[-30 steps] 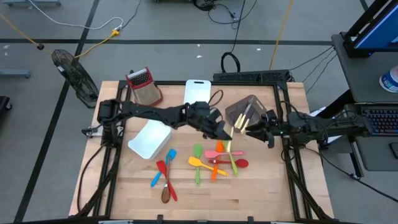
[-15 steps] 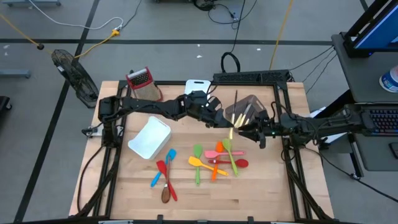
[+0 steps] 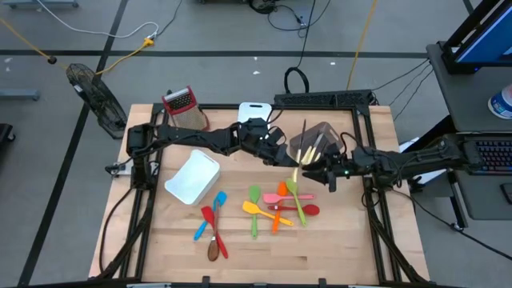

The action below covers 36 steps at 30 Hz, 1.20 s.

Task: Pick & Place Kitchen Items
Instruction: Put the yellow table knife into the black bin

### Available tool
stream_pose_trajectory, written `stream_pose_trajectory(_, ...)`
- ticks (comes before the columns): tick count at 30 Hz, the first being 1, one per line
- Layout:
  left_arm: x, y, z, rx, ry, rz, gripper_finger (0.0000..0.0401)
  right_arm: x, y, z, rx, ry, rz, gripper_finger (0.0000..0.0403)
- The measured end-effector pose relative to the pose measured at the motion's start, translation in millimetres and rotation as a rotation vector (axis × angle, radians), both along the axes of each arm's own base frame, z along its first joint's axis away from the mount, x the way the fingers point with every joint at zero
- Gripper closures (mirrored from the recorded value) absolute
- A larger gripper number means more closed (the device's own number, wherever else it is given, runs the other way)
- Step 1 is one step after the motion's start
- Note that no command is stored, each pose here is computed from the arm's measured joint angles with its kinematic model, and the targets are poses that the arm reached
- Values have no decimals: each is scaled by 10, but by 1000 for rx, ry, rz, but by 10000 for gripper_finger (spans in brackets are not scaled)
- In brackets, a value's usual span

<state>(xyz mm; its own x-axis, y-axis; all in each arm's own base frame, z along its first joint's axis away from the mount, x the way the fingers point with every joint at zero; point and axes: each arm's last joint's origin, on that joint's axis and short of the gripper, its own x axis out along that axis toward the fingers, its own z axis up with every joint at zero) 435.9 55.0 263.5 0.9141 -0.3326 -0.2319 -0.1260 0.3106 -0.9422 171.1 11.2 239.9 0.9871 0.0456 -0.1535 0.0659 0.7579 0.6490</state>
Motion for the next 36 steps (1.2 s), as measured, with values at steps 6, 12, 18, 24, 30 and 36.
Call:
stream_pose_trajectory(6, 0, 1, -3, 20, -4, -2, 358, 12, 0, -13, -11, 8, -1, 169)
stream_pose_trajectory(12, 2, 7, -3, 49, -12, 16, 358, 14, 0, -16, -25, 9, 1, 154)
stream_pose_trajectory(18, 4, 7, -2, 58, -13, 30, 358, 62, -5, -48, -7, 23, -31, 154)
stream_pose_trajectory(24, 0, 8, -19, 65, 2, 34, 358, 182, 4, -122, 19, 40, -34, 132)
stream_pose_trajectory(30, 0, -10, -35, 76, 17, 42, 358, 273, -3, -138, 31, 6, -55, 115)
stream_pose_trajectory(36, -3, -49, -68, 96, 50, 54, 358, 319, -49, -198, 96, 36, -101, 117)
